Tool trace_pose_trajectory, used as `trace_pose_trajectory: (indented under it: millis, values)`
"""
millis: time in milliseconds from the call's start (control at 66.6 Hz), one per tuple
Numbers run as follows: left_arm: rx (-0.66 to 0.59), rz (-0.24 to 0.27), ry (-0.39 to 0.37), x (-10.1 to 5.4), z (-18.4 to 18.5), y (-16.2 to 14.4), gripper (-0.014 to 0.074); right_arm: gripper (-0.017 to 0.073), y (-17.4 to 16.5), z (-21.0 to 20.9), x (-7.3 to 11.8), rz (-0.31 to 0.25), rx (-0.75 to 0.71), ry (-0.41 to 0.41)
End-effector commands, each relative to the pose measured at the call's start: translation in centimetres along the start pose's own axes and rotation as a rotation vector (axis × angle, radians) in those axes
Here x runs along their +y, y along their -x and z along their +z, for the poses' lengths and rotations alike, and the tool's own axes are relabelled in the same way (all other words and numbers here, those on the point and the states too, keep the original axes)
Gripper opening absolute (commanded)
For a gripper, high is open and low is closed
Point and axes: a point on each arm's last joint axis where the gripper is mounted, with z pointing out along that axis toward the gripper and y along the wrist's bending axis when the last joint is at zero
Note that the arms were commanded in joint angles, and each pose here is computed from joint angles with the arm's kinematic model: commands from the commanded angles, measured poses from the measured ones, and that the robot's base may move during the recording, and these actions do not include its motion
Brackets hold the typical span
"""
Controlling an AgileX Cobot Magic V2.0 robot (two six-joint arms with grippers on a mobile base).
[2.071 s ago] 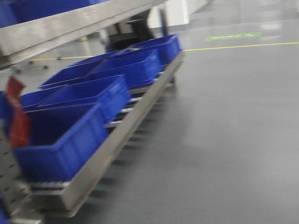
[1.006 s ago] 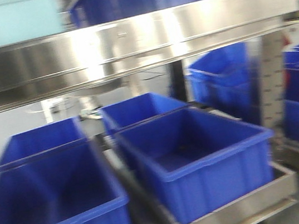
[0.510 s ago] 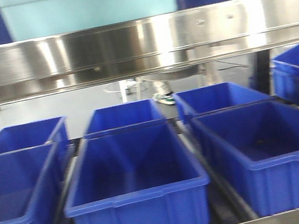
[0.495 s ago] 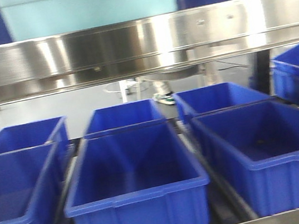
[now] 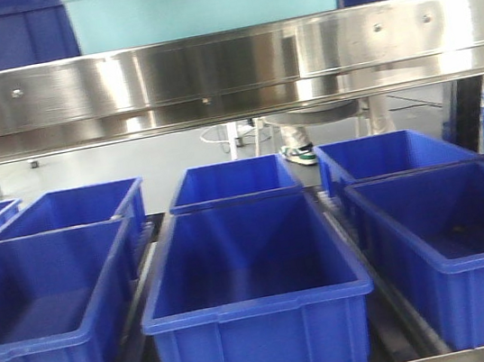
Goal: Move two blue bins to right shelf middle
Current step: 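Hold the bin while the base drives to another blue-bin shelf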
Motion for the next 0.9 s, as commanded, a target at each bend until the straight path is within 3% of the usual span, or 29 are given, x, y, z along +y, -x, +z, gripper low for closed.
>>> trace_pose_trajectory:
  millis: [0, 886]
  values:
    - [-0.07, -0.041, -0.057, -0.72, -0.55, 0.78, -0.0111, -0.0153, 0.67, -0.8, 0.52, -0.011, -0.068, 0.046]
    - [-0.07, -0.041, -0.057, -0.72, -0.55, 0.78, -0.0111, -0.0153, 0.67, -0.8, 0.52, -0.011, -0.068, 0.046]
